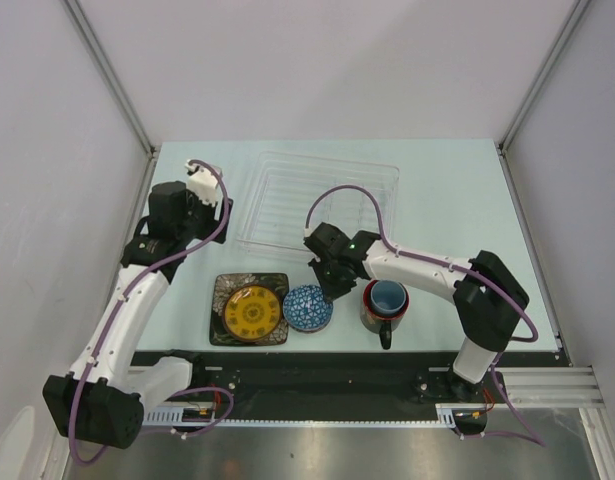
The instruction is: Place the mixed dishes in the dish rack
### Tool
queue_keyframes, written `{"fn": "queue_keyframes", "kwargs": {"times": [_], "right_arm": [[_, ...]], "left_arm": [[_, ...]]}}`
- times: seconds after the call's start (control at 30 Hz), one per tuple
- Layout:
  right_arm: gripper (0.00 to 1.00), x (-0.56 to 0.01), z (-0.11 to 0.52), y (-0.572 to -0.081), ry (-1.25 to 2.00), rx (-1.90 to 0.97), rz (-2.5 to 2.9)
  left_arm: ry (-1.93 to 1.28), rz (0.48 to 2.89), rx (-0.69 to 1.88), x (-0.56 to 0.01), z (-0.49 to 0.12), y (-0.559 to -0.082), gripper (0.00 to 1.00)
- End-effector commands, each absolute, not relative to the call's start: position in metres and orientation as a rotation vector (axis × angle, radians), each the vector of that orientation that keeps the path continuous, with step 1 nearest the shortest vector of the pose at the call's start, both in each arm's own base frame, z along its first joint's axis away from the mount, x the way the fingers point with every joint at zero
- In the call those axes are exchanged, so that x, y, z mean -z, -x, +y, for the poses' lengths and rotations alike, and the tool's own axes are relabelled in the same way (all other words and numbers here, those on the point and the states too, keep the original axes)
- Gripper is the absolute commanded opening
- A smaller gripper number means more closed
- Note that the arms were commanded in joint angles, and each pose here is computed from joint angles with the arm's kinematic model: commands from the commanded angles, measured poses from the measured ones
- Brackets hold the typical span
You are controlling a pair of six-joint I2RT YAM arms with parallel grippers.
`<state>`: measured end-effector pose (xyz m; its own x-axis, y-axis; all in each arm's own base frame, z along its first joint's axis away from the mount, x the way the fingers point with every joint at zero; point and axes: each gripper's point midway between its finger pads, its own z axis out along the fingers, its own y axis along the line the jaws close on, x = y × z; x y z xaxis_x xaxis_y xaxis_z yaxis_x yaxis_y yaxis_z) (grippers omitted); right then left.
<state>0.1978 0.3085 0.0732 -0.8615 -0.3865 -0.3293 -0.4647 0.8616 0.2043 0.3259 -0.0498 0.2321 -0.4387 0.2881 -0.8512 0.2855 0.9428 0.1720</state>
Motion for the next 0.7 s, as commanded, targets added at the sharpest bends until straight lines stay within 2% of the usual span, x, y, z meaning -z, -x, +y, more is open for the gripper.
{"fn": "queue_keyframes", "kwargs": {"times": [0.0,0.13,0.23,0.3,0.33,0.57,0.67], "right_arm": [[0.18,-0.09,0.317,-0.202,0.651,-0.422,2.702],[0.39,-0.094,0.314,-0.205,0.651,-0.379,2.674],[0.43,-0.097,0.312,-0.206,0.648,-0.356,2.66],[0.42,-0.097,0.309,-0.206,0.645,-0.331,2.66],[0.38,-0.097,0.308,-0.207,0.644,-0.32,2.657],[0.34,-0.115,0.301,-0.212,0.688,-0.099,2.564],[0.28,-0.117,0.302,-0.211,0.706,-0.064,2.554]], "left_arm": [[-0.403,2.003,-0.025,-0.242,-0.046,-0.329,0.82],[-0.401,2.007,-0.015,-0.242,-0.048,-0.33,0.82],[-0.402,2.008,-0.011,-0.241,-0.049,-0.33,0.82],[-0.401,2.007,-0.013,-0.241,-0.049,-0.33,0.82],[-0.401,2.011,-0.014,-0.24,-0.048,-0.33,0.82],[-0.401,2.011,-0.01,-0.238,-0.049,-0.331,0.82],[-0.4,2.015,-0.007,-0.238,-0.049,-0.331,0.82]]}}
